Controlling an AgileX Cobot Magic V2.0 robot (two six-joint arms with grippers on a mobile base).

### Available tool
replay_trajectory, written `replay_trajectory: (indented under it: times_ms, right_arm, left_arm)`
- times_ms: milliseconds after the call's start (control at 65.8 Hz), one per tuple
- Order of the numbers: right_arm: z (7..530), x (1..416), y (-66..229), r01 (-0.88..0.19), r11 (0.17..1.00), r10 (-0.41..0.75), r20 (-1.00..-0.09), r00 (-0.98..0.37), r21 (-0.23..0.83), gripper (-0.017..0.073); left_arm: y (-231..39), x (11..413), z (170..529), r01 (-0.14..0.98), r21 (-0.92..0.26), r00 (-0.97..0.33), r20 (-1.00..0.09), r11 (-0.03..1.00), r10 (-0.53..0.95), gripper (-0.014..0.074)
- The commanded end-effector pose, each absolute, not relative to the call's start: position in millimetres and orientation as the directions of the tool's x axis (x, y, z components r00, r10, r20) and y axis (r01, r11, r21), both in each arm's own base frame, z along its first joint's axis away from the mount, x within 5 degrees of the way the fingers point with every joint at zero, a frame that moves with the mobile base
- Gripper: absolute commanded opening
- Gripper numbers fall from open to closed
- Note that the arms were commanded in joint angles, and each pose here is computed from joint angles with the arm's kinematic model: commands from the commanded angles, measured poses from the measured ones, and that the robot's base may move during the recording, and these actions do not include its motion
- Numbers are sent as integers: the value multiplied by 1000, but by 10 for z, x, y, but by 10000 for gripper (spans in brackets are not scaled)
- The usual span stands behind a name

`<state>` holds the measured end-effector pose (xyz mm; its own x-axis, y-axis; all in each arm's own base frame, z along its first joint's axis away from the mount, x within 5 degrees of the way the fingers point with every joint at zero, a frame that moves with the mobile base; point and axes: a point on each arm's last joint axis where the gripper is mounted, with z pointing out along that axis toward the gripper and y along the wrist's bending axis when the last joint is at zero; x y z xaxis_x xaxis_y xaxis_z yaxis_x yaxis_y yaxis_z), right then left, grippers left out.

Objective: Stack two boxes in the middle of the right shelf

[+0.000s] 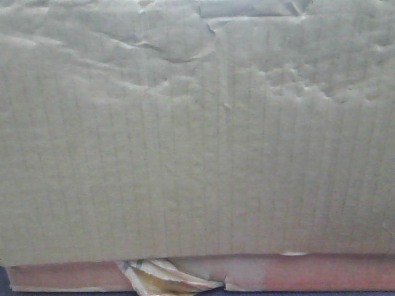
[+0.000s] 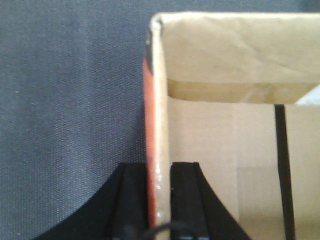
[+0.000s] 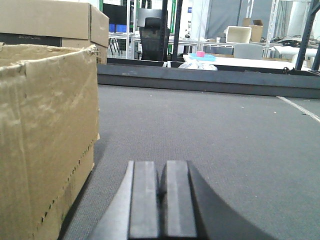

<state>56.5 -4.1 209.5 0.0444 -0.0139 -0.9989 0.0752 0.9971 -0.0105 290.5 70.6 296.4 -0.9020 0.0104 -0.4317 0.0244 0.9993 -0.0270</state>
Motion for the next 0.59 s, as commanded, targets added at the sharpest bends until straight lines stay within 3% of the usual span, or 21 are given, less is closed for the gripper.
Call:
replay_trajectory:
  times_ms: [0, 258, 487, 578]
  right_arm:
    - [2118, 561, -42, 76, 997, -22, -997, 70, -17, -160]
    - [2118, 561, -42, 76, 997, -22, -997, 70, -17, -160]
    - [2118, 561, -42, 76, 997, -22, -997, 70, -17, -160]
    - [2118, 561, -42, 76, 997, -22, -997, 70, -17, -160]
  left_arm:
    - [699, 2917, 2995, 13, -31, -895, -447, 999, -2, -111]
    - [722, 2900, 3160, -108, -56, -867, -484, 993, -121, -111]
    - [834, 2828, 3885, -249, 31, -731, -662, 968, -167, -111]
    - [830, 2776, 4239, -286, 14, -652, -736, 958, -184, -111]
